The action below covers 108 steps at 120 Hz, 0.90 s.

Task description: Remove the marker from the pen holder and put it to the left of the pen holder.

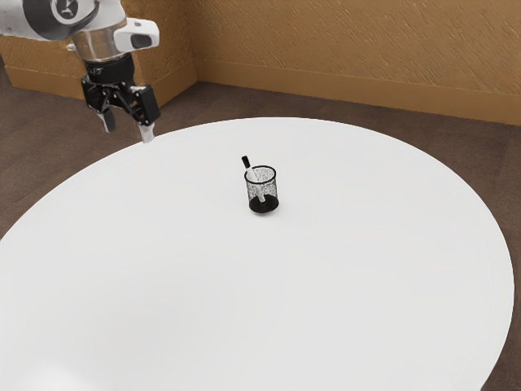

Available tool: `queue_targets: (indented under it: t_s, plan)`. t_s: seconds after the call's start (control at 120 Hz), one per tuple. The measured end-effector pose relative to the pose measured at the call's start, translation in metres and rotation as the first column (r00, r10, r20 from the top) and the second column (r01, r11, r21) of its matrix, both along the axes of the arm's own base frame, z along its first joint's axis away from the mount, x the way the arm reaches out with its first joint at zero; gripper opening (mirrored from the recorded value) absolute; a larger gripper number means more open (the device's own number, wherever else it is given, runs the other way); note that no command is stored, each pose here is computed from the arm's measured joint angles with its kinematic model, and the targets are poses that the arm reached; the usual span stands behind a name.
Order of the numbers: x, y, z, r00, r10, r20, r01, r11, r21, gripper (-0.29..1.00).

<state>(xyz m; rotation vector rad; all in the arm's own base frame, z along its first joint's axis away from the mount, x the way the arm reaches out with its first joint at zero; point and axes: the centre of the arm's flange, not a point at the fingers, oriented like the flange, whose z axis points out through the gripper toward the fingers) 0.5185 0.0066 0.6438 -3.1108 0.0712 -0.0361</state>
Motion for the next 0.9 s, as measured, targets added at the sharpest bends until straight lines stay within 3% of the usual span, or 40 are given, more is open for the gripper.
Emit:
queue_targets:
  t_s: [0.167, 0.292, 0.417, 0.467, 0.567, 0.675, 0.758, 0.9]
  plan:
    - [0.034, 0.003, -0.041, 1.0, -0.002, -0.013, 0.002, 1.0, 0.011, 0.7]
    - [0.108, 0.041, -0.111, 0.997, 0.063, -0.044, -0.064, 0.998, -0.007, 0.7]
    - [0.148, 0.08, -0.18, 0.989, 0.141, -0.038, -0.143, 0.989, -0.038, 0.7]
    - [0.158, 0.076, -0.193, 0.987, 0.16, -0.012, -0.161, 0.985, -0.07, 0.7]
    - [0.175, 0.064, -0.192, 0.965, 0.259, 0.044, -0.247, 0.95, -0.192, 0.7]
    - [0.215, 0.049, -0.214, 0.934, 0.351, 0.062, -0.32, 0.903, -0.286, 0.7]
    - [0.242, 0.04, -0.225, 0.913, 0.401, 0.081, -0.355, 0.875, -0.331, 0.7]
    - [0.252, 0.045, -0.244, 0.87, 0.49, 0.055, -0.438, 0.82, -0.368, 0.7]
